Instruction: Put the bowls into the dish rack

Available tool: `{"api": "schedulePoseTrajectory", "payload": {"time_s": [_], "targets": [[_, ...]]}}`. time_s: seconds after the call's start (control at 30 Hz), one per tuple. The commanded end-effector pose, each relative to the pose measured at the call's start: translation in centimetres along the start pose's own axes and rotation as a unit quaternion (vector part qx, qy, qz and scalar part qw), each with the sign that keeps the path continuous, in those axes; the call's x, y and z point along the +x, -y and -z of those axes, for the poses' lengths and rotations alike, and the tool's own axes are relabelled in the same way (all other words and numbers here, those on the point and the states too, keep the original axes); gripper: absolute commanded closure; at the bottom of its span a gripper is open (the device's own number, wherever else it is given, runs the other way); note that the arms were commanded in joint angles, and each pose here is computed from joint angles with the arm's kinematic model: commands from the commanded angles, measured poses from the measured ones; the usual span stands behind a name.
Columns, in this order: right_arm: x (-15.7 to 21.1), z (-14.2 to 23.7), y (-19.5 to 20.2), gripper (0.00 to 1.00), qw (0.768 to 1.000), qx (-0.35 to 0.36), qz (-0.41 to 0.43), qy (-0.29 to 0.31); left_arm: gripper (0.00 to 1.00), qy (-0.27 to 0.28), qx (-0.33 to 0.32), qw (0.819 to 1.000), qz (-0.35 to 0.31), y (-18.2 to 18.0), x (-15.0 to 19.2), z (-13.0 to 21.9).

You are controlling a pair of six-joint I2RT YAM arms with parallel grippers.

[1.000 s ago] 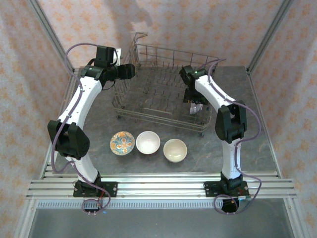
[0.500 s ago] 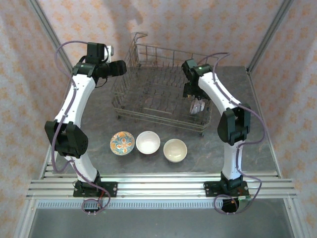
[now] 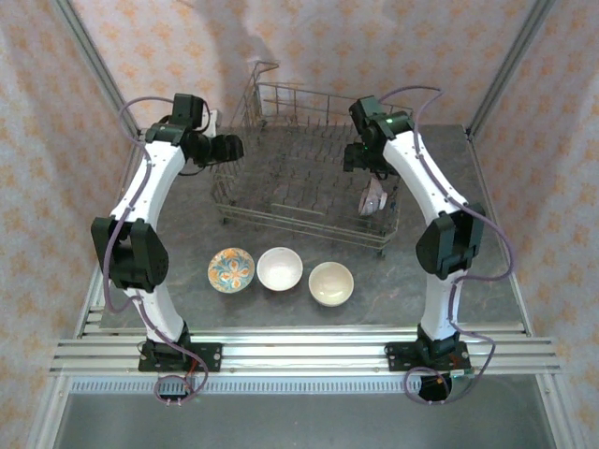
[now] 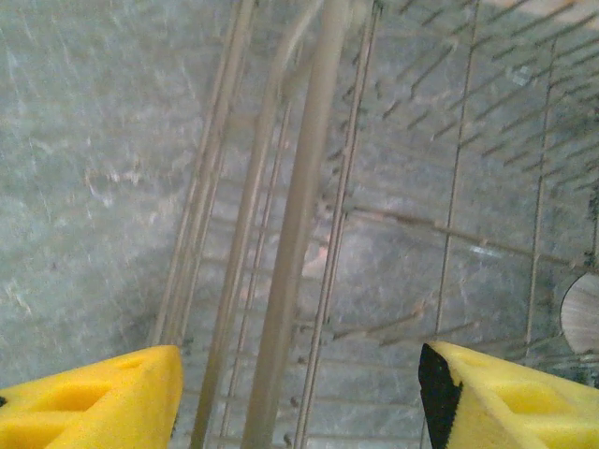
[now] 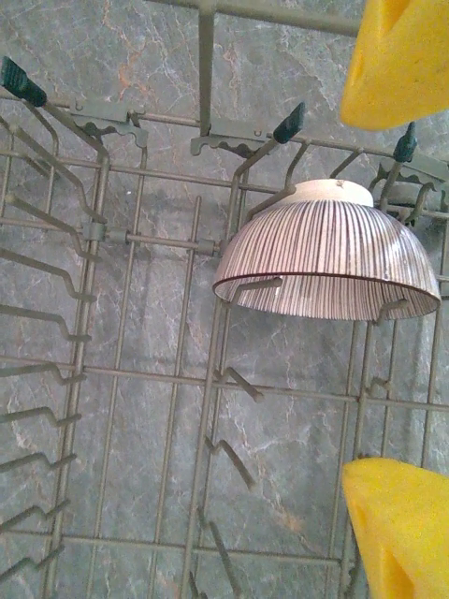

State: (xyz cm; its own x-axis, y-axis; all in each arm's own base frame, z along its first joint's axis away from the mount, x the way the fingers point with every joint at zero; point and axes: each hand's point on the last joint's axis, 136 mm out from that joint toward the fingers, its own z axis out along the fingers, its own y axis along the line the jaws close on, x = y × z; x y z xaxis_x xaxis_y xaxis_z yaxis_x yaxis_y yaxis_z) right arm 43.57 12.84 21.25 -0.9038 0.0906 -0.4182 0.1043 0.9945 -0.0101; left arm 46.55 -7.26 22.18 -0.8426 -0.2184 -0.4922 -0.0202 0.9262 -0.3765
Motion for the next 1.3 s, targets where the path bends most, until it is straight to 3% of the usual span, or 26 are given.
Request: {"api": "schedulePoseTrajectory", "payload": {"time_s": [0.0,0.13,0.33,0.6,0.73,1.03,1.27], "targets": [[-0.7,1.7,2.3,0.10,0.999,-0.029,-0.035,0.011,0.31,-0.015,0.011,0.999,-0.028,2.0,1.9,1.4],[-1.9,1.5,5.2,0.12,0.994,-0.057,-0.090,0.021,0.31,-0.021,0.009,0.999,-0.040,3.2,2.9,1.1],[-3.2,-0.2,8.0,0.13,0.994,-0.034,-0.108,0.007,0.32,-0.012,0.023,0.999,-0.039,5.3,3.1,0.4],[-4.5,0.1,6.7,0.15,0.994,-0.062,-0.089,0.015,0.32,0.005,0.052,0.998,-0.045,9.4,2.5,-1.5],[-4.1,0.4,6.1,0.15,0.995,-0.070,-0.073,0.012,0.32,0.011,0.030,0.998,-0.048,9.6,1.0,-2.3],[-2.9,1.6,4.1,0.15,0.995,-0.093,-0.042,-0.004,0.29,0.078,-0.057,0.987,-0.128,9.0,-3.7,3.9],[-2.5,4.5,3.4,0.15,0.993,-0.114,-0.033,0.017,0.29,0.102,-0.067,0.976,-0.182,9.0,-0.8,9.0]]}}
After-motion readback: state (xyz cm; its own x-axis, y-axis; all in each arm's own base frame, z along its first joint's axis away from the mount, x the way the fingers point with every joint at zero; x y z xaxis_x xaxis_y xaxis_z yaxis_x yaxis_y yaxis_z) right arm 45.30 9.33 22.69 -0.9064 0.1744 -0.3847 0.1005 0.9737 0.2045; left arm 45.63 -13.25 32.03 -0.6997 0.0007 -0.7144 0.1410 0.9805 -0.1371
